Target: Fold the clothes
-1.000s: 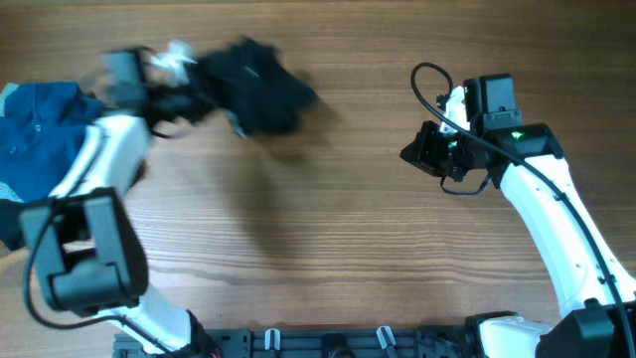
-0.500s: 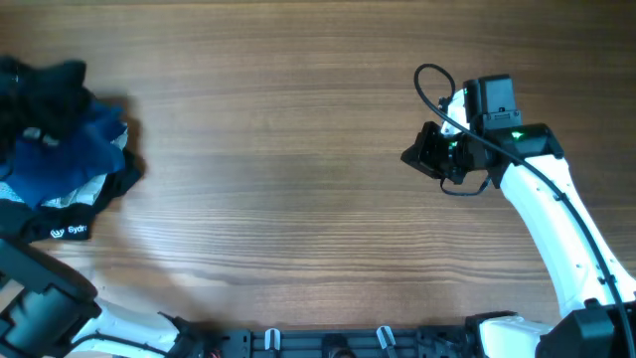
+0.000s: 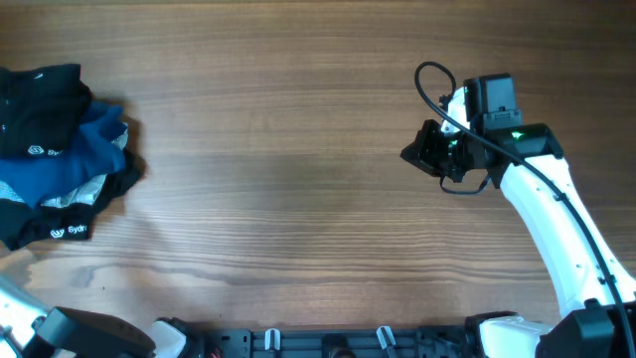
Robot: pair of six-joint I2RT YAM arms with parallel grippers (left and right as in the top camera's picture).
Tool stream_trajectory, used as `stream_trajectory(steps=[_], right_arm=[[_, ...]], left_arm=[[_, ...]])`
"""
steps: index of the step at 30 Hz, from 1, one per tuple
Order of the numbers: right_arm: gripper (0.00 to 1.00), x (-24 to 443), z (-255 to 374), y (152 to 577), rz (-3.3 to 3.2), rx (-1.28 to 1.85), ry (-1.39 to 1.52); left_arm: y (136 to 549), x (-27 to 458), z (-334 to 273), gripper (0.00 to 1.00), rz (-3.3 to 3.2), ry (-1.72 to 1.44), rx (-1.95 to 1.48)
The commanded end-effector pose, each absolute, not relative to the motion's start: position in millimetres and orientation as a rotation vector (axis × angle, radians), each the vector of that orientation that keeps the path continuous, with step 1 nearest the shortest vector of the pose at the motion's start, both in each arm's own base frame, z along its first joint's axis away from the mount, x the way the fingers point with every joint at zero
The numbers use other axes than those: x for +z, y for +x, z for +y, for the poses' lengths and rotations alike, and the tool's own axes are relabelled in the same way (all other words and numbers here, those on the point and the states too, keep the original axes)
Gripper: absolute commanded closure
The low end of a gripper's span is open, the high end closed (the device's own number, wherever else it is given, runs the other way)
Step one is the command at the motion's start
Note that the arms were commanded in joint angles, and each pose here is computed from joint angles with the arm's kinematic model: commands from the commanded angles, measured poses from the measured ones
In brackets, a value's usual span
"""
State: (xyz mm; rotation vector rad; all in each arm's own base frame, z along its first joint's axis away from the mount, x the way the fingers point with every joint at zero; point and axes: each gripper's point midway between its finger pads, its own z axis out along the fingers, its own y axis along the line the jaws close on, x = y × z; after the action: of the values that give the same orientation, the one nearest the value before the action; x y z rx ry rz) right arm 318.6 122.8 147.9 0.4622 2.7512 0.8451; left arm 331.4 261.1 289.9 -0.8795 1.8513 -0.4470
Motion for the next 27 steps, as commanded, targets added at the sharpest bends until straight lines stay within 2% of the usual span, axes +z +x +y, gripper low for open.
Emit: stream_trajectory(steps=[1,3,6,8,10,13,14,16,18,19,20,22,23,24,25,27], right_arm=[[0.95,154.2,122.3,323.4,2.727,0.837,0.457],[0.95,154.2,122.3,323.4,2.727,0.837,0.459],[0.95,154.2,122.3,323.3,2.727,0.837,0.46],[0.95,154.1,122.2,323.3,2.727,0.836,0.459],[0.95,152.9,121.9,320.7,2.74,0.835,0.466],[0.96,158.2,117.7,316.0,2.732,0.811,0.506],[0.96,171.6,108.0,317.1,2.681,0.737,0.492],[0.94,227.3,91.6,315.4,2.495,0.614,0.32],[0.89,269.2,87.4,305.1,2.35,0.571,0.163],[0.85,293.6,85.6,292.4,2.261,0.554,0.083],[0.75,309.2,84.1,281.6,2.202,0.536,0.028],[0.52,337.5,80.4,254.6,2.091,0.525,-0.022],[0.33,350.4,78.1,238.4,2.036,0.518,-0.044],[0.21,355.2,77.0,229.9,2.014,0.519,-0.047],[0.0,362.3,75.0,216.0,1.98,0.52,-0.052],[0.0,367.5,73.7,205.8,1.952,0.522,-0.055]], left_arm=[[387.2,254.2,267.3,0.96,1.964,-0.709,-0.203],[409.7,194.2,272.3,0.96,2.064,-0.795,-0.188],[368.4,93.2,297.7,0.96,2.224,-1.252,-0.069],[338.9,54.2,303.8,0.96,2.268,-1.46,-0.035],[332.3,41.2,304.3,0.96,2.284,-1.501,-0.068],[354.7,85.2,291.1,0.9,2.235,-1.328,-0.217],[359.2,116.9,285.0,0.87,2.202,-1.248,-0.237],[362.7,222.5,239.9,0.75,2.122,-0.912,-0.299],[348.4,282.5,193.1,0.61,2.094,-0.688,-0.268],[336.6,313.3,155.8,0.49,2.086,-0.527,-0.237],[326.6,328.0,125.0,0.42,2.098,-0.382,-0.215],[302.5,346.9,56.5,0.34,2.114,-0.109,-0.229],[285.6,351.9,25.7,0.07,2.122,-0.028,-0.256],[275.5,351.4,14.9,0.0,2.137,-0.003,-0.247],[257.0,346.4,8.9,0.0,2.178,-0.012,-0.184],[238.9,342.6,6.3,0.0,2.206,-0.008,-0.121]])
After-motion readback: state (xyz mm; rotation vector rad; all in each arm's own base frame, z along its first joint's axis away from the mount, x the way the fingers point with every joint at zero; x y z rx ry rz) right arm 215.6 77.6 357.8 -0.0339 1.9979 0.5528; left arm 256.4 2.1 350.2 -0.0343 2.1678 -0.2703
